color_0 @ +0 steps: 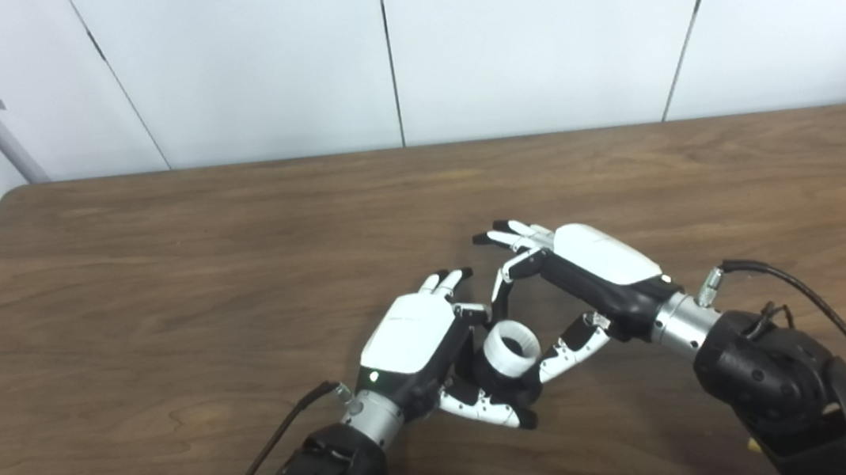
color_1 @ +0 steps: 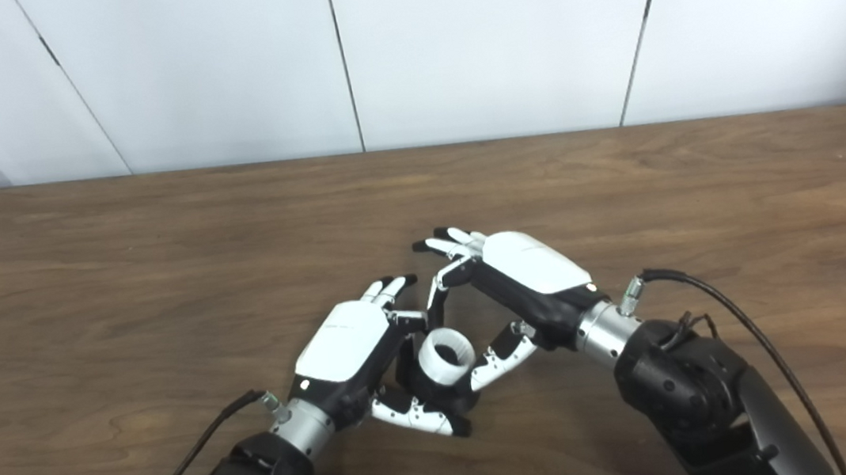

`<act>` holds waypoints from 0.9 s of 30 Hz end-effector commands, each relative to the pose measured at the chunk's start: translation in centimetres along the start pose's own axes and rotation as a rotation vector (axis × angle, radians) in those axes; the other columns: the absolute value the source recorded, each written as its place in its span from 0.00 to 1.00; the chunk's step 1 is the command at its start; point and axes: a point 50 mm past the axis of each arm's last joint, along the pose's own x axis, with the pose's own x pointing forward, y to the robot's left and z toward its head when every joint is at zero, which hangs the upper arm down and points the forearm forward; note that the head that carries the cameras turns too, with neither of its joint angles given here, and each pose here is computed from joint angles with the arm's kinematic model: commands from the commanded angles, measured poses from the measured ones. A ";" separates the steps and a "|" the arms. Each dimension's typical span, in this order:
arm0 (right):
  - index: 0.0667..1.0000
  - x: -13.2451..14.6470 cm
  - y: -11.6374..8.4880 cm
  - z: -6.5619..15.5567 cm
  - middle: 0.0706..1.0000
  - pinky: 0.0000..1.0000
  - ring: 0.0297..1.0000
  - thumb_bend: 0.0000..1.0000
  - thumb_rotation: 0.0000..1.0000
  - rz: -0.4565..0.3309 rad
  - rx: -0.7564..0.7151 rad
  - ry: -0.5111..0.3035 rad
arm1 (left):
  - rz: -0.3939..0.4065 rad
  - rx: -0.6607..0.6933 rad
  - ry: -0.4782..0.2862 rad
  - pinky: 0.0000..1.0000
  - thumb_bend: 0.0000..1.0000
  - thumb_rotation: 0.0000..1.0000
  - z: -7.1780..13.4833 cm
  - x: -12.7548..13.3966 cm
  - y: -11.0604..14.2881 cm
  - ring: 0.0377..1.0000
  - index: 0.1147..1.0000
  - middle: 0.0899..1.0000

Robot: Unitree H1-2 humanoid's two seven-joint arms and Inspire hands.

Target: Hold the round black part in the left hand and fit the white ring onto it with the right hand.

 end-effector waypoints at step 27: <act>0.98 -0.2 -2.2 0.9 1.00 1.00 1.00 1.00 0.53 0.096 0.004 -0.022 | -0.031 0.013 -0.002 1.00 0.52 0.05 0.1 0.6 -0.5 0.98 0.41 0.83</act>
